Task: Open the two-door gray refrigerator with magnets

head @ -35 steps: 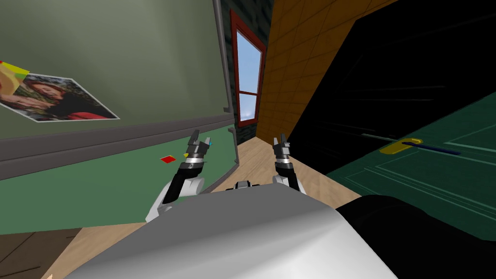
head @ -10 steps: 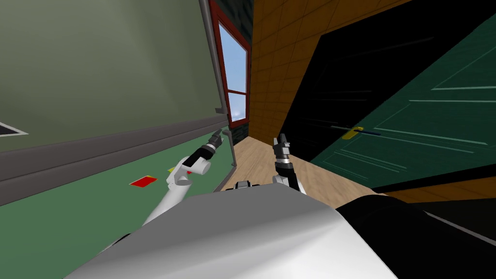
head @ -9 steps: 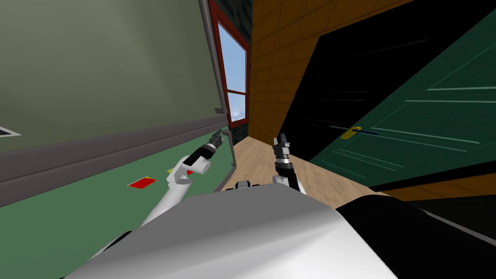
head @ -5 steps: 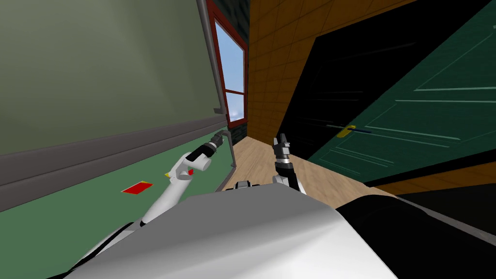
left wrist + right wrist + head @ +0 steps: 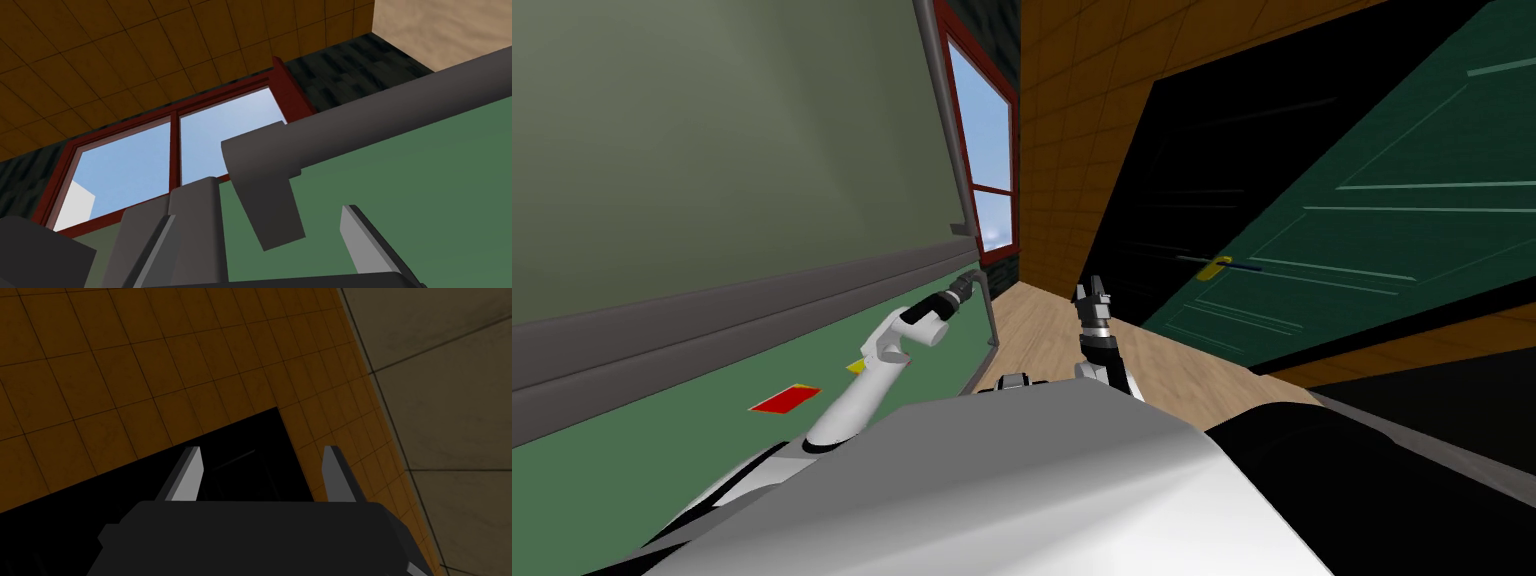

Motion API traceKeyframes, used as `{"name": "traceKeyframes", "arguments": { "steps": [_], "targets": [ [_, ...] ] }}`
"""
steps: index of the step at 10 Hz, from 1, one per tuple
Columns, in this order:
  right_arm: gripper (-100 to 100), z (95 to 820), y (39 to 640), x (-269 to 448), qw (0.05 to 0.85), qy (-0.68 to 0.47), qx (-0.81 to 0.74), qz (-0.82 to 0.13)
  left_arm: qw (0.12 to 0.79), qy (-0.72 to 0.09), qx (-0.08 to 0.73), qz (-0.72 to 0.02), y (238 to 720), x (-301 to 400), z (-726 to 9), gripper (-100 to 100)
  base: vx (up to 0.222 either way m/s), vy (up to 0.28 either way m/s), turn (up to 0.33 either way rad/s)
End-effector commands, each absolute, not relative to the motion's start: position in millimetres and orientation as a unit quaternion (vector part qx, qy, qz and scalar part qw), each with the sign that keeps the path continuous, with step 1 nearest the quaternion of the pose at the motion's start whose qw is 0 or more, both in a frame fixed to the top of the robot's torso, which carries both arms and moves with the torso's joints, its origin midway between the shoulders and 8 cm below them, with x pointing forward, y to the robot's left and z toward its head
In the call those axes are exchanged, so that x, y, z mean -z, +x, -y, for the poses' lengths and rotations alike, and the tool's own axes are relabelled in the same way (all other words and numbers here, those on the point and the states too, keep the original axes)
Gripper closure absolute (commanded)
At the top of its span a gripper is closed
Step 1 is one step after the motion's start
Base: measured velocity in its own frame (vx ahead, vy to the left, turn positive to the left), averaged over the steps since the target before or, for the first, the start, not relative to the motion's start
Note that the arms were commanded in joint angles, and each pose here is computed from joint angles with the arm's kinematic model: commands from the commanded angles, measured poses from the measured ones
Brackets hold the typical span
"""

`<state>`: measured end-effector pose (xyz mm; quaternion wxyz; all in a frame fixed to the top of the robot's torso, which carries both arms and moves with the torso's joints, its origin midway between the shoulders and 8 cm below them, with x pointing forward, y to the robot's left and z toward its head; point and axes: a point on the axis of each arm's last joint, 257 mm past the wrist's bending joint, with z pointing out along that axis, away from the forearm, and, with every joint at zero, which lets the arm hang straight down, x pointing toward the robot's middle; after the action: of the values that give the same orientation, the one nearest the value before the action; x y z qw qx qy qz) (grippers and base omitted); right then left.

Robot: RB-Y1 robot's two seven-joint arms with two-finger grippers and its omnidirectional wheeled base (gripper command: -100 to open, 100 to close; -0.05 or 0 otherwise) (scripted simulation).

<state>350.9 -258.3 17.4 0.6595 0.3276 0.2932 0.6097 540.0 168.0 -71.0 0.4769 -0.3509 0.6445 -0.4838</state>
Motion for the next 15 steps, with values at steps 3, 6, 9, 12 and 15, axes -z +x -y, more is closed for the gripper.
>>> {"name": "traceKeyframes", "arguments": {
  "steps": [3,6,9,12,15],
  "targets": [
    [0,258.3,350.9,-17.4,0.659,0.328,-0.61,-0.293,0.471,-0.355,0.436,-0.68,552.1,82.2,-177.7,-100,0.011,0.035,-0.087],
    [0,258.3,350.9,-17.4,0.659,0.328,-0.61,-0.293,0.471,-0.356,0.409,-0.696,557.3,85.3,-185.1,-100,0.008,0.029,-0.067],
    [0,258.3,350.9,-17.4,0.659,0.328,-0.61,-0.293,0.474,-0.362,0.411,-0.69,567.4,85.9,-191.1,-100,0.025,-0.001,-0.061],
    [0,258.3,350.9,-17.4,0.659,0.328,-0.61,-0.293,0.474,-0.357,0.416,-0.689,562.2,82.0,-186.5,100,0.003,-0.003,0.024],
    [0,258.3,351.0,-17.5,0.659,0.328,-0.61,-0.293,0.476,-0.359,0.436,-0.675,587.8,70.6,-169.8,100,-0.158,0.067,-0.112]
  ]
}}
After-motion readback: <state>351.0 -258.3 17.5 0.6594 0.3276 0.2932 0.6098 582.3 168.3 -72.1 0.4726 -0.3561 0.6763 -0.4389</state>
